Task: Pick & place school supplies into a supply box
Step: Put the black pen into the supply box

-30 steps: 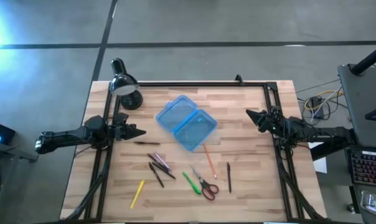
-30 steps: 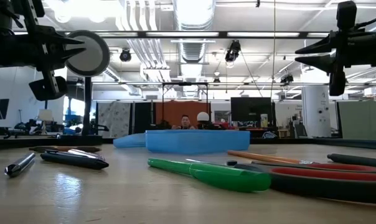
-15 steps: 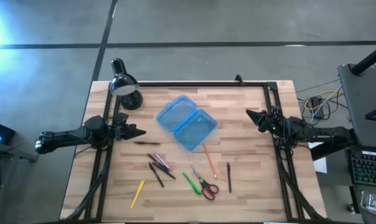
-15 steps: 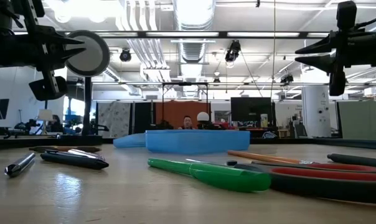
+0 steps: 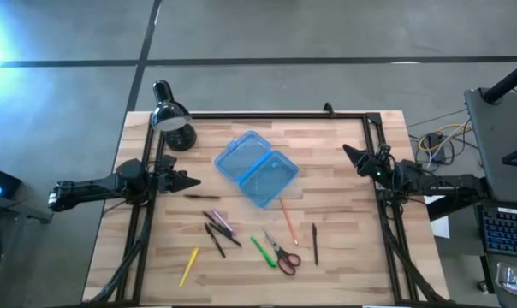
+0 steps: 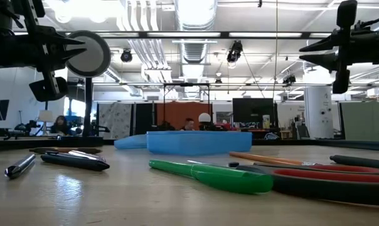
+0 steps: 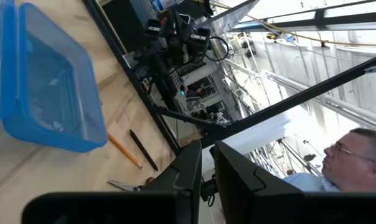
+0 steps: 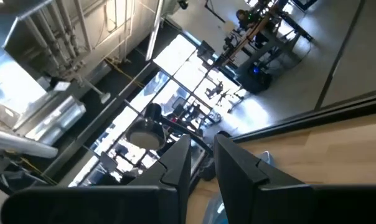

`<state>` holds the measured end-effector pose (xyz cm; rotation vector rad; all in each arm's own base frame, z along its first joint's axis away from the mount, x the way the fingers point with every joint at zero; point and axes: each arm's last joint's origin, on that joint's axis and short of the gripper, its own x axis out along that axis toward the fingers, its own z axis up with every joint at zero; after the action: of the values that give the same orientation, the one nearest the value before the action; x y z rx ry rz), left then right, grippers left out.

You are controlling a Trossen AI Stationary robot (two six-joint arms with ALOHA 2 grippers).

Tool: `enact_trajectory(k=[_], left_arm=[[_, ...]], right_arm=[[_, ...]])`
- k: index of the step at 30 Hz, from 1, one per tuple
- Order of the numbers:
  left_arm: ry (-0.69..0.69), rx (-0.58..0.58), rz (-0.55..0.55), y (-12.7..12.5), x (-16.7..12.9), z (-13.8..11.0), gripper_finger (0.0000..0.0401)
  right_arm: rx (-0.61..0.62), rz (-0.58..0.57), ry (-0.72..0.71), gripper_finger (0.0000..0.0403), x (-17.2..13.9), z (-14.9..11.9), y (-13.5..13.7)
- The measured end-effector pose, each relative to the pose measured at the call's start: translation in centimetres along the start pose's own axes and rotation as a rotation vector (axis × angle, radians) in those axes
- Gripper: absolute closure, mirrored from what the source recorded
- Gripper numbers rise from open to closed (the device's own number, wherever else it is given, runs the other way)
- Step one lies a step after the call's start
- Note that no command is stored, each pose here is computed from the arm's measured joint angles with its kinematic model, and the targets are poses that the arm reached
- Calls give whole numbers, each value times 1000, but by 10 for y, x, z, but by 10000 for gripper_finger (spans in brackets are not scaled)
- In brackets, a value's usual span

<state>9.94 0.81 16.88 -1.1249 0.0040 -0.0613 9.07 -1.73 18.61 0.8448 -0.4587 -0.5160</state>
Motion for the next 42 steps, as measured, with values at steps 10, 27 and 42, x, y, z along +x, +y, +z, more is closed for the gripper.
enact_trajectory(k=[10, 27, 42], left_arm=[[0, 0, 0, 0, 0, 0, 373], [-1, 0, 1, 0, 0, 0, 373], [-1, 0, 1, 0, 0, 0, 373]], right_arm=[[197, -17, -93, 339, 0, 6, 2], [323, 37, 108, 339, 11, -11, 5], [132, -245, 613, 210, 25, -36, 8]])
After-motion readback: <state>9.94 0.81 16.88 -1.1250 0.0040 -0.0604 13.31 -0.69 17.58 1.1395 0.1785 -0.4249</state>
